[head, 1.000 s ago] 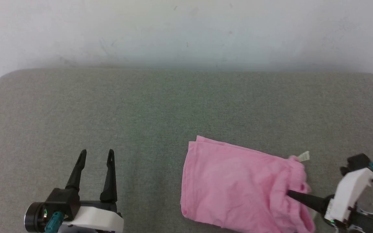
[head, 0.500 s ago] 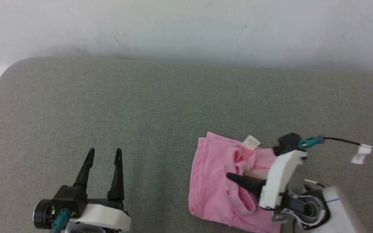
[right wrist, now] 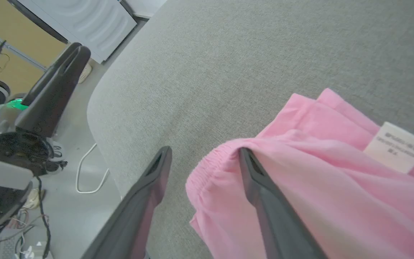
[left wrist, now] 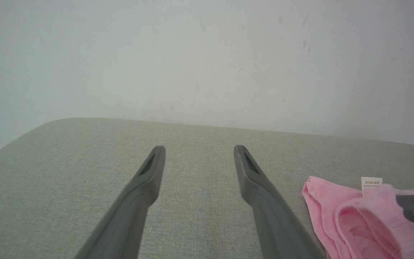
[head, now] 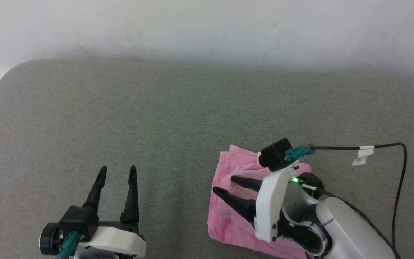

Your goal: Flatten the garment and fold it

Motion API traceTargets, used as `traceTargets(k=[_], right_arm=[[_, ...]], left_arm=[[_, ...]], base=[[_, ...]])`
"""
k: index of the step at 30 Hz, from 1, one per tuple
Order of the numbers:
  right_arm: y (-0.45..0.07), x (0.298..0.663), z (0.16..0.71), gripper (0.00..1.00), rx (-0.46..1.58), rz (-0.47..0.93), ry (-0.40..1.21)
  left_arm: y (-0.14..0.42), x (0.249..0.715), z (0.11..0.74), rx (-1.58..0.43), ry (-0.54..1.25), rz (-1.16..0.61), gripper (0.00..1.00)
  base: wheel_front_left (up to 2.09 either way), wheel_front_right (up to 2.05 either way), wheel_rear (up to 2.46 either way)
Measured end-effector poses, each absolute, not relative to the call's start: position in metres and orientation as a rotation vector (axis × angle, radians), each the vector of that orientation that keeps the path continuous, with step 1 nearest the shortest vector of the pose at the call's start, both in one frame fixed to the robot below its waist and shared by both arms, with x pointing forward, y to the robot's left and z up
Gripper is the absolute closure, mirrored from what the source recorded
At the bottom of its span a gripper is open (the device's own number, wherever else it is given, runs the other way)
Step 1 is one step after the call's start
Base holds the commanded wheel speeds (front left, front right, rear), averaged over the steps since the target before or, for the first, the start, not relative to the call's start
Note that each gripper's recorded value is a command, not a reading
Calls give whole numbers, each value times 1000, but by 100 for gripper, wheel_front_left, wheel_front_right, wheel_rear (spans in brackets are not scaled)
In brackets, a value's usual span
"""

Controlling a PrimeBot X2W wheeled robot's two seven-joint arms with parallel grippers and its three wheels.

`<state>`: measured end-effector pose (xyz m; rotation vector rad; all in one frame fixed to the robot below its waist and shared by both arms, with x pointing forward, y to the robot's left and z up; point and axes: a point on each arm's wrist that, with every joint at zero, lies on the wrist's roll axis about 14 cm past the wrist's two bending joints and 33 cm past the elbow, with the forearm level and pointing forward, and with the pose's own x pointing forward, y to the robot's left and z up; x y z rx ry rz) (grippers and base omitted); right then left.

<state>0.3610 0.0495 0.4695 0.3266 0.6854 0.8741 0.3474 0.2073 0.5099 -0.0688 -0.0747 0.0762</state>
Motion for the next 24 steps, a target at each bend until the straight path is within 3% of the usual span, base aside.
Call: traceTargets(k=[7,11,17,24], right_arm=[[9,372,497,0,55,824,415],[-40,389,518,0,-79,666,234],[-110,394,554,0,-51,393,8],[-162,373,569,0,40,177,-125]], left_arm=[[202,349,514,-63,-88,58,0],[198,349,514,-66,-90,46,0],[191,351,513,-71,-88,30,0],[188,352,514,-81,-89,23,0]], base=[[0,0,0],[0,0,0],[0,0,0],[0,0,0]])
